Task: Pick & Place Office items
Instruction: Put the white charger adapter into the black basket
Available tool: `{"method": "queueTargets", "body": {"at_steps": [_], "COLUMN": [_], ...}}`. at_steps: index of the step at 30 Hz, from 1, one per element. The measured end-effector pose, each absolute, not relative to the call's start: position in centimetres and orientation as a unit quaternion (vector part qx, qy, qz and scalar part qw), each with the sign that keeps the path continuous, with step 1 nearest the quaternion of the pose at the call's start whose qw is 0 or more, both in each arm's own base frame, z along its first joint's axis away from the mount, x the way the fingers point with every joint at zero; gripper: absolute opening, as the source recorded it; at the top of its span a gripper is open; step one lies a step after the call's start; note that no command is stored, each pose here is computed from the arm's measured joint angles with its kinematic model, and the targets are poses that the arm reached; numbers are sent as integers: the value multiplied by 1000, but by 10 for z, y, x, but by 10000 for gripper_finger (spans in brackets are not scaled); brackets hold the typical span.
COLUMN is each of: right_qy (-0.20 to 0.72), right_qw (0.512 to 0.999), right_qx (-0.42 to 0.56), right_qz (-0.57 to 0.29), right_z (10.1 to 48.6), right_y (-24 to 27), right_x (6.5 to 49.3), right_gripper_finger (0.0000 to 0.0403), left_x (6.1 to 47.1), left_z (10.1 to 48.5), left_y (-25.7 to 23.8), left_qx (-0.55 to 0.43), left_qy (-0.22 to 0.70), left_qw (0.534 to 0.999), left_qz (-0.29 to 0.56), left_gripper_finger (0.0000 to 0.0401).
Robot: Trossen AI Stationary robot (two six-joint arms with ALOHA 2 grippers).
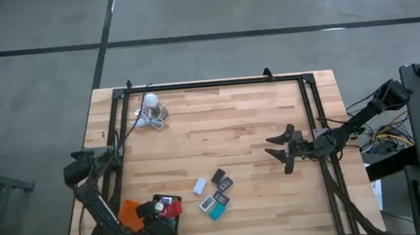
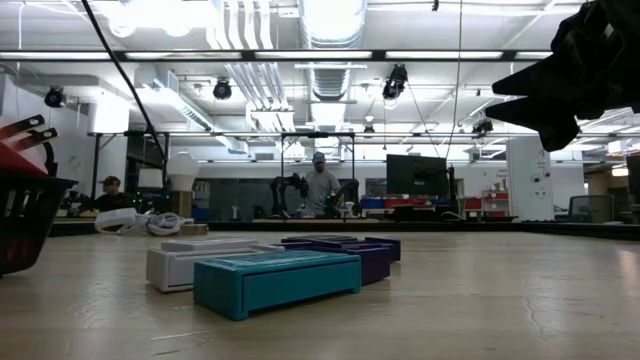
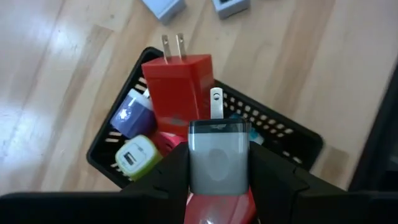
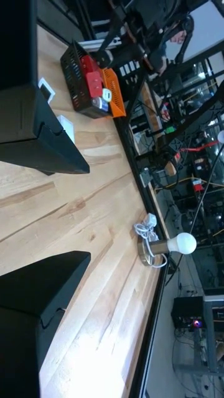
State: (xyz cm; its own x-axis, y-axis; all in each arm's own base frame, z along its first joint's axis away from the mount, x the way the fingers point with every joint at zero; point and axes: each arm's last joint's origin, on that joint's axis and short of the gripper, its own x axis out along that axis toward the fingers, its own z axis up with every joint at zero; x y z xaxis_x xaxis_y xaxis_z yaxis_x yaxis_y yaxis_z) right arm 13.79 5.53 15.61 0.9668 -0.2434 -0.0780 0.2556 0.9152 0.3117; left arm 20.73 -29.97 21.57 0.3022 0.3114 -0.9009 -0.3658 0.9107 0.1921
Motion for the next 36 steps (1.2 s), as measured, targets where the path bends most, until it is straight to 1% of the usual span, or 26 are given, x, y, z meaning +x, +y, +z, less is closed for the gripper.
{"method": "queueTargets", "body": {"at_steps": [8, 16, 36], "right_qy": [19, 19, 19], "right_qw": [978, 978, 978], "right_qx": [162, 162, 162], "right_qz": [-127, -127, -127], "right_z": [156, 156, 156], "right_y": [55, 55, 55], "right_x": [138, 138, 138], "right_gripper_finger": [210, 210, 210], "left_x": [209, 207, 209], "left_z": [189, 183, 183], "left_y": [-295, -290, -293], "left_qx": [-29, -26, -35], "left_qy": [565, 577, 577], "left_qw": [801, 791, 794], "left_qz": [196, 202, 188], "left_gripper_finger": [137, 140, 198]}}
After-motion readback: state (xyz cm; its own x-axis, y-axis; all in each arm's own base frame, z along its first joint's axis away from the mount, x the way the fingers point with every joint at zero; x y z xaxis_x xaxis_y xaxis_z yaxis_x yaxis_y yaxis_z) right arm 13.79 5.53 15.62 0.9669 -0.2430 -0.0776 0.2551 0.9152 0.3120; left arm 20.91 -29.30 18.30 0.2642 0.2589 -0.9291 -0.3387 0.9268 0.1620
